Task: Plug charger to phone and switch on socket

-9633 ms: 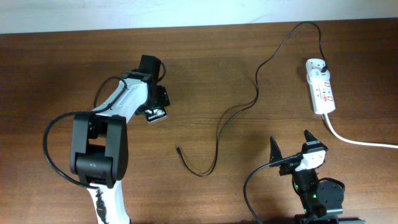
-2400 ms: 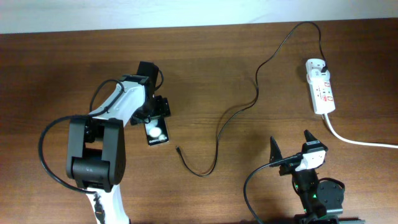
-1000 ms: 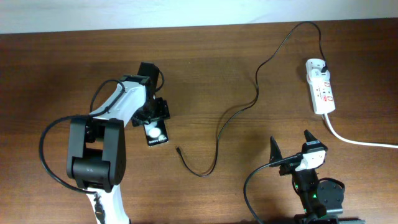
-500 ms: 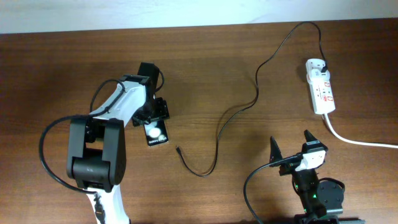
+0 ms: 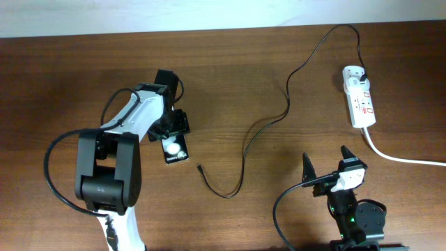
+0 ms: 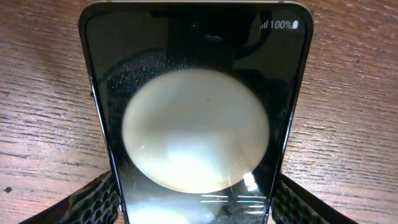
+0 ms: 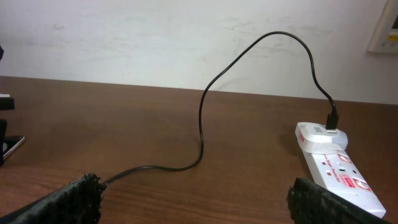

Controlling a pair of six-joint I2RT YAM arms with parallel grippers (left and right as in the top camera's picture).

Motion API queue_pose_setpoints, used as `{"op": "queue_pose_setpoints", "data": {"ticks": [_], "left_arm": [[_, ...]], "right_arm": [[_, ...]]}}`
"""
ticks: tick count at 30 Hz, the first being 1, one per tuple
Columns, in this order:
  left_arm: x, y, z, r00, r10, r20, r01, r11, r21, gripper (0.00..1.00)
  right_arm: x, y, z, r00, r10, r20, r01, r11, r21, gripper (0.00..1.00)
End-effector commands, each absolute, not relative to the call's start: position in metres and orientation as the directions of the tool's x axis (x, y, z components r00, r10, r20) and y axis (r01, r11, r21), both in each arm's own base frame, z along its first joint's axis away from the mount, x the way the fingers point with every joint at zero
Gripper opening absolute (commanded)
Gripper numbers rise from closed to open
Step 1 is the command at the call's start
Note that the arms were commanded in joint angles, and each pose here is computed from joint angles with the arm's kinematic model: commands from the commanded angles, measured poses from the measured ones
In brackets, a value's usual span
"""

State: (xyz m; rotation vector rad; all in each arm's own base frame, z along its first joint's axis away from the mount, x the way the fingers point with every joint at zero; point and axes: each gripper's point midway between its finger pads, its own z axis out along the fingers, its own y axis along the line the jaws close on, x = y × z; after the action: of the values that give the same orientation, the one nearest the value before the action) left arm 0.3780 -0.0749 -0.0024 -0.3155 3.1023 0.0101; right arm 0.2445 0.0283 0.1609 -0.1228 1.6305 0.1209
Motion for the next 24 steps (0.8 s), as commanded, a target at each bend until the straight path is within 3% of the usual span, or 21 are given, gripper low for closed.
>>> {"op": "queue_pose_setpoints", "data": {"ticks": [1, 14, 24], "left_arm": [[0.357, -0.076, -0.027, -0.981, -0.179, 0.071, -0.178, 0.984, 0.026, 0.68], [0.379, -0.081, 0.025, -0.980, -0.179, -0.084, -0.176, 0.984, -0.038, 0.65], [0.378, -0.098, 0.033, -0.988, -0.139, -0.066, -0.128, 0.980, -0.152, 0.65]], "right_arm": [[0.244, 0.029, 0.159, -0.064, -0.013, -0.998, -0.155, 0.988, -0.003, 0.99], [0.244, 0.029, 0.159, -0.064, -0.013, -0.998, -0.155, 0.988, -0.003, 0.99], [0.244, 0.029, 0.159, -0.064, -0.013, -0.998, -0.155, 0.988, -0.003, 0.99]]}}
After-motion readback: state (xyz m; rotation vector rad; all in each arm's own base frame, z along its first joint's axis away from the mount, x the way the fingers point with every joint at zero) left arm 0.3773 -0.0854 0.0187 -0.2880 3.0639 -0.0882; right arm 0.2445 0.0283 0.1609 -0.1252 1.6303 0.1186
